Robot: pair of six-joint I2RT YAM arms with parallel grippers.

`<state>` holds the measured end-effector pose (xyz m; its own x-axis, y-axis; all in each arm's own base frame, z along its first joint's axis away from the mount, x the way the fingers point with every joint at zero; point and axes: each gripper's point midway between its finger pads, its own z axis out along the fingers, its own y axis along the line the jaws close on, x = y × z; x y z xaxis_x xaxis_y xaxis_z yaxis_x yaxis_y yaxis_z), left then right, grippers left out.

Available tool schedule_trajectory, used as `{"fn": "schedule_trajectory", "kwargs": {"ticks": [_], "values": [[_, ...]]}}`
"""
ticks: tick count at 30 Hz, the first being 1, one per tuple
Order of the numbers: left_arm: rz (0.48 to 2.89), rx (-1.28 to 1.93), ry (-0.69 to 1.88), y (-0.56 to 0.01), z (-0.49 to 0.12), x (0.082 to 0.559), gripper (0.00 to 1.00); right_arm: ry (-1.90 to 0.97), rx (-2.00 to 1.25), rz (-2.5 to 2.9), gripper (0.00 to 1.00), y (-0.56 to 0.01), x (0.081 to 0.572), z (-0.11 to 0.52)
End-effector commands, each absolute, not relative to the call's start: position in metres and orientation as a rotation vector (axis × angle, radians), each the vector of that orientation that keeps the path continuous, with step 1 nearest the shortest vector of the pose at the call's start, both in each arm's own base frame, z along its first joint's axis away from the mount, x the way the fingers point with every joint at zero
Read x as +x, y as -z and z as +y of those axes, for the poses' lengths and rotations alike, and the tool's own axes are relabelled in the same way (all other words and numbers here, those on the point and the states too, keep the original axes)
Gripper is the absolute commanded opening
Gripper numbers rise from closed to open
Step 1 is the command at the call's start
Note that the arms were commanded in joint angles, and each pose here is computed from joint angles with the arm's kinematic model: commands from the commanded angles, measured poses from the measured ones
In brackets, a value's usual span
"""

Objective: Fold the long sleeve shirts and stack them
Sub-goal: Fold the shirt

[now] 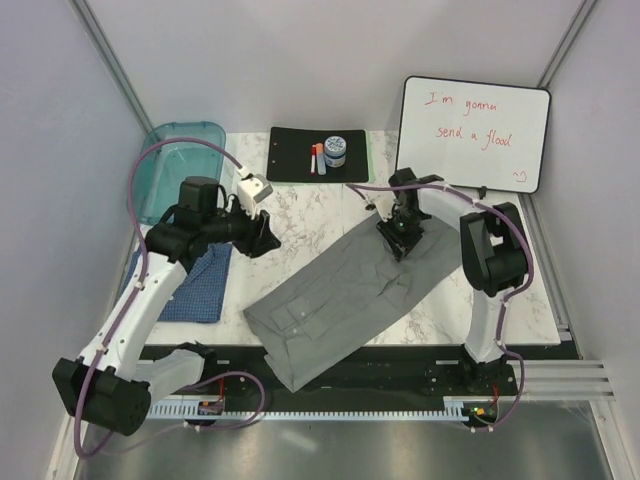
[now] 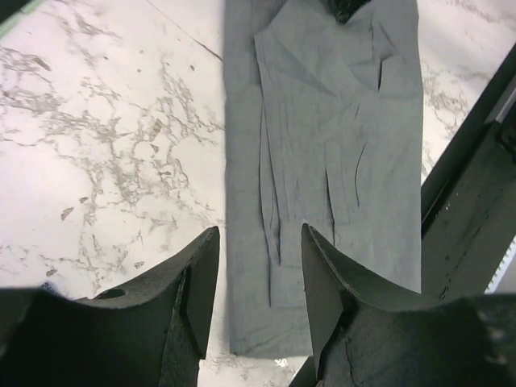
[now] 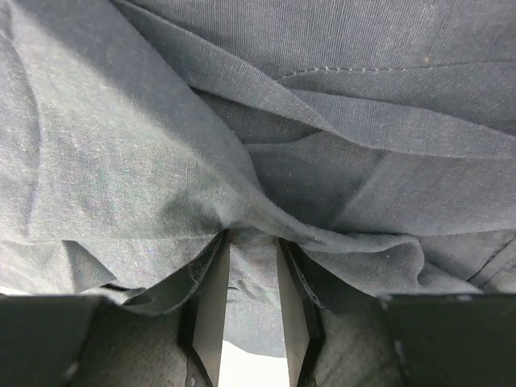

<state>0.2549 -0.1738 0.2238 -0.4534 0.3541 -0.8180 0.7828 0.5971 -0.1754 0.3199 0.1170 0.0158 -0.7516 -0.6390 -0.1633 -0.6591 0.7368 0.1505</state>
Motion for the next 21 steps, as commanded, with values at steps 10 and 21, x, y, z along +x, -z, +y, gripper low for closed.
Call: {"fn": "schedule_trajectory", "kwargs": {"ticks": [10,21], "values": [[2.027,0.625,0.610,-0.243,-0.132,0.277,0.56,-0.252,-1.512,2.517,0.37,0.014,0.369,0.283],[2.054,0.715,0.585,-0.219,-0.130,0.286,0.99,-0.275,-1.247,2.417,0.50,-0.095,0.405,0.256]]}}
